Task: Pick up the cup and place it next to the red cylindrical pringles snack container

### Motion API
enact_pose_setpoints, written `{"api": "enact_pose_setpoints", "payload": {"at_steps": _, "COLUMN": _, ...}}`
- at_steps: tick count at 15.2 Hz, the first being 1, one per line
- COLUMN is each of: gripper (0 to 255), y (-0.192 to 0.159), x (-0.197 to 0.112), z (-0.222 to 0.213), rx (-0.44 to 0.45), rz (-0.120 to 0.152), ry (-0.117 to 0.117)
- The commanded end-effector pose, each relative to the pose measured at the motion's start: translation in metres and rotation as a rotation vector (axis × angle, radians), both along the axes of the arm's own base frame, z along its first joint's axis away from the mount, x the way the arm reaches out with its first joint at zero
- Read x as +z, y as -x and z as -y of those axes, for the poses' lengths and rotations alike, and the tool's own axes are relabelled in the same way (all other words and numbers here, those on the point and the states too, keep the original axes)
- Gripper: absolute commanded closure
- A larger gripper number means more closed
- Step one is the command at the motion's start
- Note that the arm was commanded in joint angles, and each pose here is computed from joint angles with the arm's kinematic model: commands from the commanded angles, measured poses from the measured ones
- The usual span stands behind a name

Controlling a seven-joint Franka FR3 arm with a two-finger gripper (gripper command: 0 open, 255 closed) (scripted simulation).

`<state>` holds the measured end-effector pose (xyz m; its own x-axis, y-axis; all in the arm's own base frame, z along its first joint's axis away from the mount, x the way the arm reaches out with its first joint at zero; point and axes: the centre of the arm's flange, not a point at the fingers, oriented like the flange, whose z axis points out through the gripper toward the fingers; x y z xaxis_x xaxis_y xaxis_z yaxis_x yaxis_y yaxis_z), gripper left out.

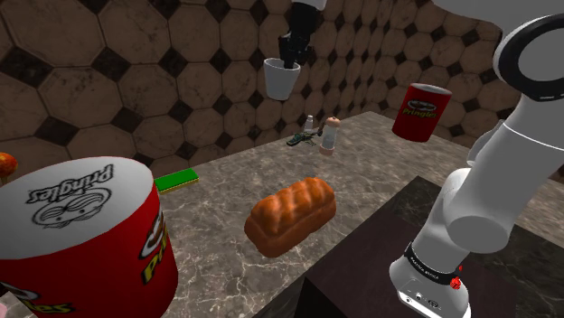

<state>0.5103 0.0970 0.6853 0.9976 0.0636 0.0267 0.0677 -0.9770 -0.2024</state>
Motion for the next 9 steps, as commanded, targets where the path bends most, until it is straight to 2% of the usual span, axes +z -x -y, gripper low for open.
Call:
{"api": "enact_pose_setpoints", "payload": {"at_steps": 1, "gripper": 255, "y": 0.0, "x": -0.001, "z": -0.026, "rx": -0.002, "rz": 0.0, "ry": 0.0}}
{"api": "enact_pose_setpoints", "payload": {"at_steps": 9, "gripper": 255, "y": -0.002, "x": -0.001, "z": -0.131, "rx": -0.002, "rz": 0.0, "ry": 0.0}}
